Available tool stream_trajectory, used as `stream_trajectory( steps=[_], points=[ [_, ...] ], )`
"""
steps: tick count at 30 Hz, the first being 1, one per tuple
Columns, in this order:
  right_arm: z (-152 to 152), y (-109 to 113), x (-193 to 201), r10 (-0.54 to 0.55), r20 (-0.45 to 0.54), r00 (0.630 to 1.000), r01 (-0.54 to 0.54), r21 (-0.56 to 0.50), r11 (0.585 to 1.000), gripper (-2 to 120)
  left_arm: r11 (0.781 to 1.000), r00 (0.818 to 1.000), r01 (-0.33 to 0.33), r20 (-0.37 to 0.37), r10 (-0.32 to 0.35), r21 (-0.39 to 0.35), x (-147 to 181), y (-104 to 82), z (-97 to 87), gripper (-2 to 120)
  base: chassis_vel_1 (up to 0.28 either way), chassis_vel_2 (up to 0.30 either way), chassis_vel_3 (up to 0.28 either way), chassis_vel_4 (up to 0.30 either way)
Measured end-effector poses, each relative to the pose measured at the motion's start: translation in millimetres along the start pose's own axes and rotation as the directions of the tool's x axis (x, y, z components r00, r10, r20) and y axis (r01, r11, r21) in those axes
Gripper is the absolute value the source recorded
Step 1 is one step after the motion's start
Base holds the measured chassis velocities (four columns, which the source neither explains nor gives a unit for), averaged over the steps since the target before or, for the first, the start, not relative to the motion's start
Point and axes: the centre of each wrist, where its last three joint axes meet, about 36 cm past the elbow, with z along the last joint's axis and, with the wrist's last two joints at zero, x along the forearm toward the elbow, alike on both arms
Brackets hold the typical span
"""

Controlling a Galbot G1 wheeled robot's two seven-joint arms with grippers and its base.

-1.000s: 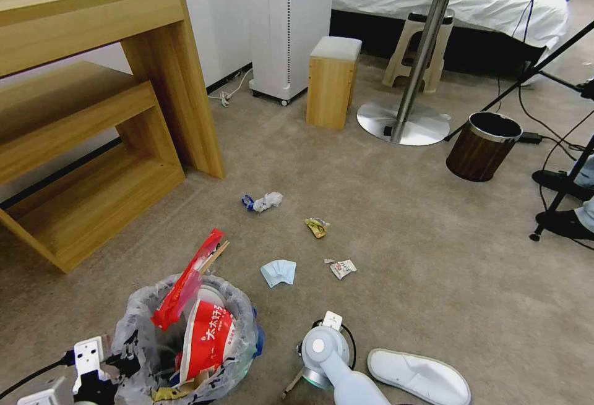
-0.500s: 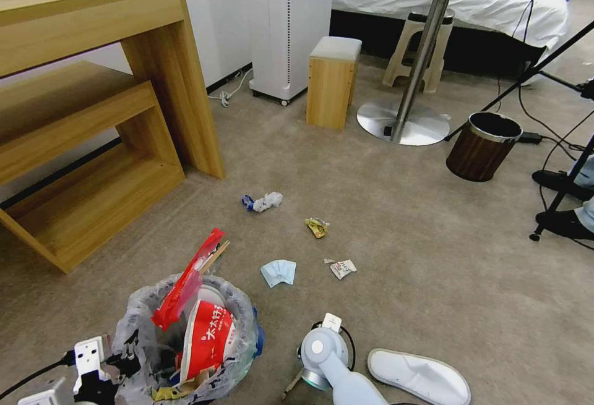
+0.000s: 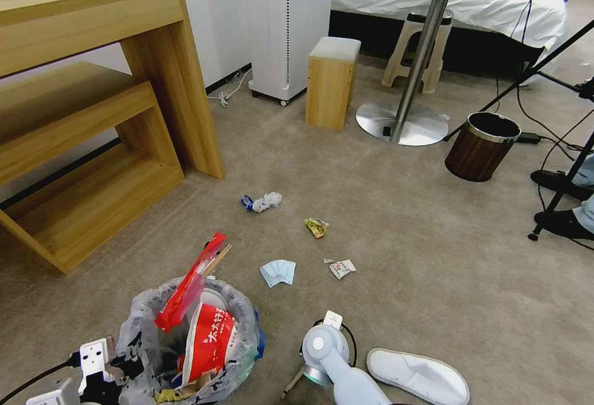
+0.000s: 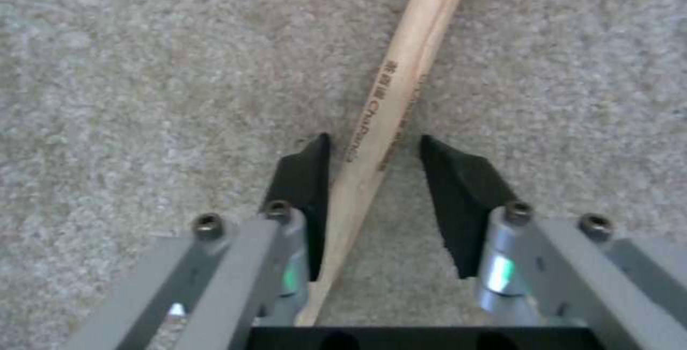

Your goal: Pick up the trash bin and place the garbage on the floor into it.

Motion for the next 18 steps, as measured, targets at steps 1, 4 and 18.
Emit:
stream_trajectory(
  steps=[1, 4, 18],
  points=[
    [0.0, -0.1, -0.1, 0.001, 0.001, 1.0, -0.001, 0.0, 1.0, 27, 1.0, 1.0, 0.001, 0.001, -0.001, -0.001, 0.0, 0.1, 0.2, 1, 0.0, 0.0, 0.0, 0.0],
    [0.3, -0.3, -0.5, 0.004, 0.003, 1.0, -0.004, 0.0, 1.0, 19, 1.0, 1.0, 0.002, 0.003, -0.002, -0.002, 0.1, 0.2, 1.2, 1, 0.0, 0.0, 0.0, 0.0],
    [-3.7, -2.6, 6.1, -0.015, 0.013, 1.0, 0.015, -0.013, 1.0, 0, 1.0, 1.0, 0.002, 0.009, -0.002, -0.01, 1.3, -0.4, 0.2, 1, 0.0, 0.0, 0.0, 0.0]
  ],
)
